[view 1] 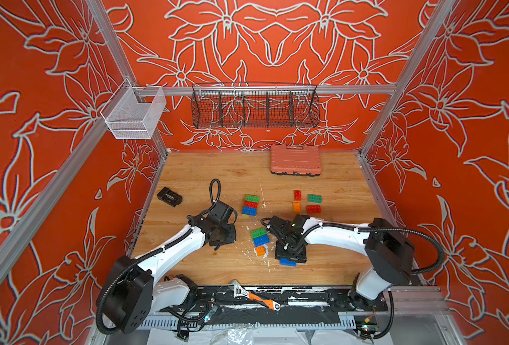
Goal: Assemble a rectangle with lego
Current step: Pick up the lego brick from the center of the board, then assemble the lego brick with the lego brick.
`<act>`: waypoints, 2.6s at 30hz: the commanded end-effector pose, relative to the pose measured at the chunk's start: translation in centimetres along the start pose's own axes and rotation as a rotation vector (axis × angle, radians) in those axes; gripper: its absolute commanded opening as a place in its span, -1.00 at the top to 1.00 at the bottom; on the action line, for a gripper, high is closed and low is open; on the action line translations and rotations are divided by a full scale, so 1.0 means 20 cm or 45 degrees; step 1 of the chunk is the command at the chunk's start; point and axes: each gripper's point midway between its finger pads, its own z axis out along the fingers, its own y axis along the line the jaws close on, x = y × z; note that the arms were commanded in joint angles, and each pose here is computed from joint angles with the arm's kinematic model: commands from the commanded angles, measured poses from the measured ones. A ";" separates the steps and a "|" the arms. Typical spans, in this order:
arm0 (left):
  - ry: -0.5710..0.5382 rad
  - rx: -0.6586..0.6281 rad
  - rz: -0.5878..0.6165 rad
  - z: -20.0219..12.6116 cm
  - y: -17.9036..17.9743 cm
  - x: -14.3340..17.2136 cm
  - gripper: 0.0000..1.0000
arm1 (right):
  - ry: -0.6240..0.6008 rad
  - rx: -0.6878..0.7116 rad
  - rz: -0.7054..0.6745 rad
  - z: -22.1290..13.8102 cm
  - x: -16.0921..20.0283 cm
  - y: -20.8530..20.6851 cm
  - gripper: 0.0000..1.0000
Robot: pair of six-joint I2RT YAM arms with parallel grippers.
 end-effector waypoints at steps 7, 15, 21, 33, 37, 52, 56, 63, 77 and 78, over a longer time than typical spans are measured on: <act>0.021 -0.009 -0.004 0.02 0.02 0.02 0.47 | -0.004 0.102 -0.034 0.03 0.00 -0.06 -0.45; 0.025 -0.014 -0.008 0.02 0.03 0.03 0.47 | -0.002 0.136 -0.102 0.03 0.00 -0.05 -0.29; 0.028 -0.019 -0.010 0.02 0.03 0.03 0.47 | -0.078 0.135 -0.234 -0.11 -0.04 -0.01 0.01; 0.046 -0.037 -0.038 0.01 0.05 0.05 0.47 | -0.054 -0.028 -0.556 -0.23 -0.09 0.31 0.19; 0.037 -0.044 -0.051 0.00 0.06 0.06 0.47 | -0.013 0.000 -0.565 -0.19 -0.09 0.36 0.23; 0.036 -0.060 -0.051 -0.01 0.09 0.07 0.47 | -0.004 0.010 -0.584 -0.10 -0.11 0.47 0.23; 0.037 -0.061 -0.053 -0.01 0.09 0.08 0.47 | -0.008 0.016 -0.590 -0.08 -0.11 0.48 0.23; 0.033 -0.060 -0.052 -0.01 0.09 0.08 0.47 | -0.005 0.053 -0.617 -0.06 -0.11 0.48 0.23; 0.032 -0.060 -0.052 -0.02 0.10 0.08 0.47 | -0.023 0.079 -0.631 -0.02 -0.12 0.49 0.24; 0.032 -0.060 -0.052 -0.01 0.10 0.08 0.47 | -0.025 0.088 -0.628 -0.02 -0.12 0.49 0.24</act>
